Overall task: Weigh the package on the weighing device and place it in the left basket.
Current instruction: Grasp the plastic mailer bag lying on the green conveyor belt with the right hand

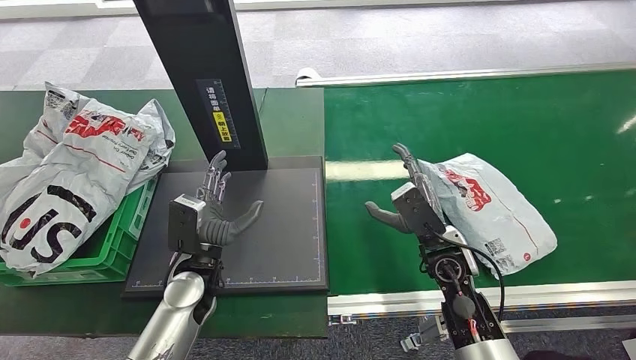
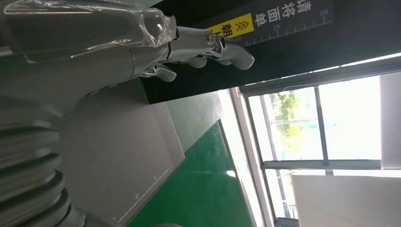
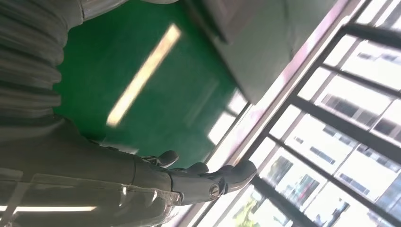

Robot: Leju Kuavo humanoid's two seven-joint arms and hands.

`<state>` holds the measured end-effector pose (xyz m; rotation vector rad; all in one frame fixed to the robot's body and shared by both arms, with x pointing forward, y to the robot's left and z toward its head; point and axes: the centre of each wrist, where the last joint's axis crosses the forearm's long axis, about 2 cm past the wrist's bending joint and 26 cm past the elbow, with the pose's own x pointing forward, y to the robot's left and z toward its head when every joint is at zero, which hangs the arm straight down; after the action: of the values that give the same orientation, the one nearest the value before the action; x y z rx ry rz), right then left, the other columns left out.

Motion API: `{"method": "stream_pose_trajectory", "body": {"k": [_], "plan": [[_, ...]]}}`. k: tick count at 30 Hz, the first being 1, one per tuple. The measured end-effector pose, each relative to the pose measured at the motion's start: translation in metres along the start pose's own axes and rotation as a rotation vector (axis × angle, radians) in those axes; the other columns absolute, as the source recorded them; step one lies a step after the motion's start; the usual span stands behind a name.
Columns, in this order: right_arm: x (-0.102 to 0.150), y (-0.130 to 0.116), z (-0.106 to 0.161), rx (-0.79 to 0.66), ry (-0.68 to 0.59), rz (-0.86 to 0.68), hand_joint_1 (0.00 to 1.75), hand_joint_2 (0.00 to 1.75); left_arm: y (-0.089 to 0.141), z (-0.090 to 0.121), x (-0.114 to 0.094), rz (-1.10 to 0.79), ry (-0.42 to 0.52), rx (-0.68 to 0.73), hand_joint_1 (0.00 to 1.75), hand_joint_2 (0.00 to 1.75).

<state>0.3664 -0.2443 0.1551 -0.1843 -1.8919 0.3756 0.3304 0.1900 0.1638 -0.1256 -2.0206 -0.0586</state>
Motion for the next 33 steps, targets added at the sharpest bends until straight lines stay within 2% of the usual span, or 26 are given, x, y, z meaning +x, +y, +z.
{"method": "stream_pose_trajectory", "body": {"k": [5,9,11,15,20,24,29,33], "plan": [[-0.003,-0.019,0.0,-0.116,0.092,0.356,0.0,1.75,-0.002,0.007,-0.002,-0.005,0.021,-0.003,0.0,1.75],[-0.01,-0.046,0.003,-0.27,0.213,0.647,0.0,1.75,-0.005,0.013,-0.004,-0.01,0.036,-0.005,0.0,1.75],[-0.015,-0.06,0.006,-0.344,0.271,0.731,0.0,1.75,-0.008,0.016,-0.005,-0.01,0.044,-0.007,0.0,1.75],[-0.031,-0.085,0.017,-0.345,0.464,0.778,0.0,1.75,-0.012,0.017,-0.004,-0.009,0.051,-0.016,0.0,1.75],[-0.062,-0.094,0.033,-0.15,0.766,0.805,0.0,1.75,-0.012,0.016,-0.006,-0.011,0.059,-0.031,0.0,1.75],[-0.077,-0.092,0.039,-0.051,0.865,0.804,0.0,1.75,-0.012,0.018,-0.006,-0.017,0.062,-0.031,0.0,1.75],[-0.085,-0.089,0.041,0.016,0.908,0.791,0.03,1.75,-0.012,0.019,-0.007,-0.024,0.069,-0.03,0.0,1.75],[-0.085,-0.089,0.04,0.032,0.872,0.765,1.73,1.75,-0.012,0.02,-0.008,-0.025,0.072,-0.029,0.0,1.75]]}}
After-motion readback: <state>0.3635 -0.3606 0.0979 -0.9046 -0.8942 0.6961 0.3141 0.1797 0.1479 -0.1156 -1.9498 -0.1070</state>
